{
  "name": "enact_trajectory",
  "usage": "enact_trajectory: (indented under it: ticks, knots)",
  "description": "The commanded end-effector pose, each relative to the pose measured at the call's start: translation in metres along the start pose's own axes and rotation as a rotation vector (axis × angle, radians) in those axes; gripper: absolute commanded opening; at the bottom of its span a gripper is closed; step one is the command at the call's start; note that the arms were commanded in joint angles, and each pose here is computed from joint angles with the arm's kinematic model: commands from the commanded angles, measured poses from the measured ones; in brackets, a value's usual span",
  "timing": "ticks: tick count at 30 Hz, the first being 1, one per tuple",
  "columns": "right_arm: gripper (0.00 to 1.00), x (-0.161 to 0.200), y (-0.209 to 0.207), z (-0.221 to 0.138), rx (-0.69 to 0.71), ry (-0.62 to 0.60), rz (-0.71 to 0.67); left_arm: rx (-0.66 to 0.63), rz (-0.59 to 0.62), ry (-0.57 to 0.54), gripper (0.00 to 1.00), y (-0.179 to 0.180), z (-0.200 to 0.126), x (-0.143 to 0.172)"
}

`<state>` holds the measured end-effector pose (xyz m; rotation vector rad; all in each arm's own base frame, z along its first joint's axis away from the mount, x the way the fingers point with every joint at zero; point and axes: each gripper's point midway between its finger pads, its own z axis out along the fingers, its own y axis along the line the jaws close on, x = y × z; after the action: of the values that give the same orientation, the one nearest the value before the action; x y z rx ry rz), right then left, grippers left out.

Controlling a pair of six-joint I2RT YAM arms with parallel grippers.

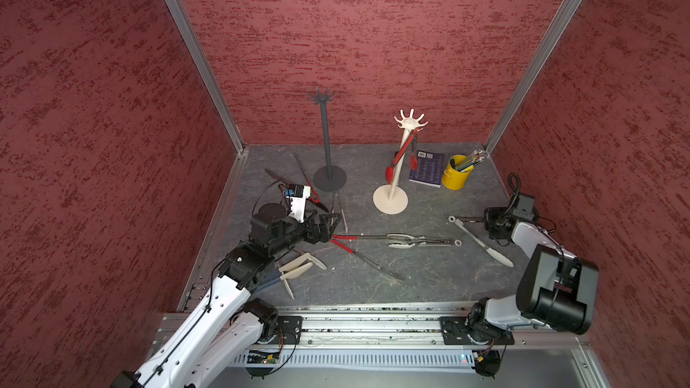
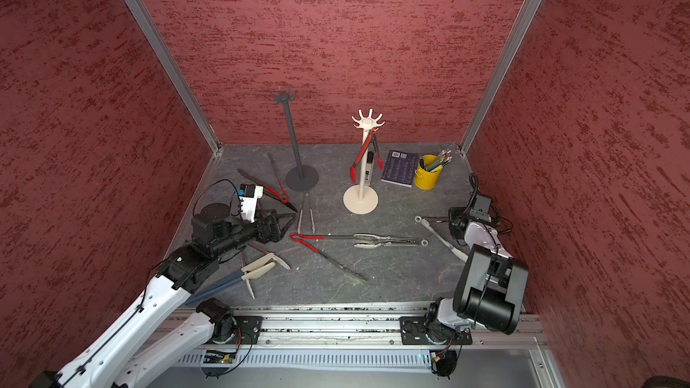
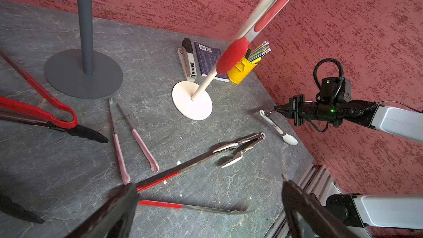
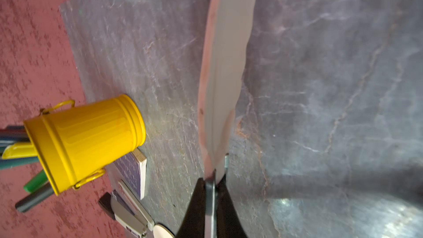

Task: Hang food tongs on kitchen utensil racks
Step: Adjust the food tongs at the center of the board.

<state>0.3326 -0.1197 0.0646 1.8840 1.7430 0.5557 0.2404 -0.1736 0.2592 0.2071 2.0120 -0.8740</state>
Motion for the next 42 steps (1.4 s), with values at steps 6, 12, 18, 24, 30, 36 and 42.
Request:
enact_trajectory:
  ticks: [6, 12, 18, 24, 30, 36, 42]
  knots:
    - [0.01, -0.021, -0.025, -0.013, -0.034, -0.172, 0.31, 0.001, 0.001, 0.005, 1.0, 0.0, 0.0, -0.001]
    - [0.21, -0.026, -0.034, -0.018, -0.011, -0.216, 0.314, 0.003, 0.0, 0.005, 1.0, 0.0, 0.001, -0.001]
    - [0.44, -0.023, -0.028, -0.016, -0.023, -0.189, 0.269, 0.003, 0.0, 0.007, 1.0, 0.0, 0.001, -0.001]
    - [0.55, -0.022, -0.006, -0.024, -0.034, -0.166, 0.06, 0.003, -0.003, 0.004, 1.0, -0.001, 0.0, 0.0]
    - [0.62, -0.013, 0.01, -0.036, -0.044, -0.113, -0.245, 0.005, 0.0, 0.007, 1.0, -0.001, 0.0, 0.0]
    - [0.65, -0.004, 0.023, -0.054, -0.082, -0.095, -0.587, 0.011, 0.004, 0.017, 1.0, -0.001, 0.001, 0.002]
    - [0.66, 0.005, 0.03, -0.063, -0.099, -0.073, -0.852, 0.028, 0.008, 0.03, 1.0, -0.003, 0.007, 0.002]
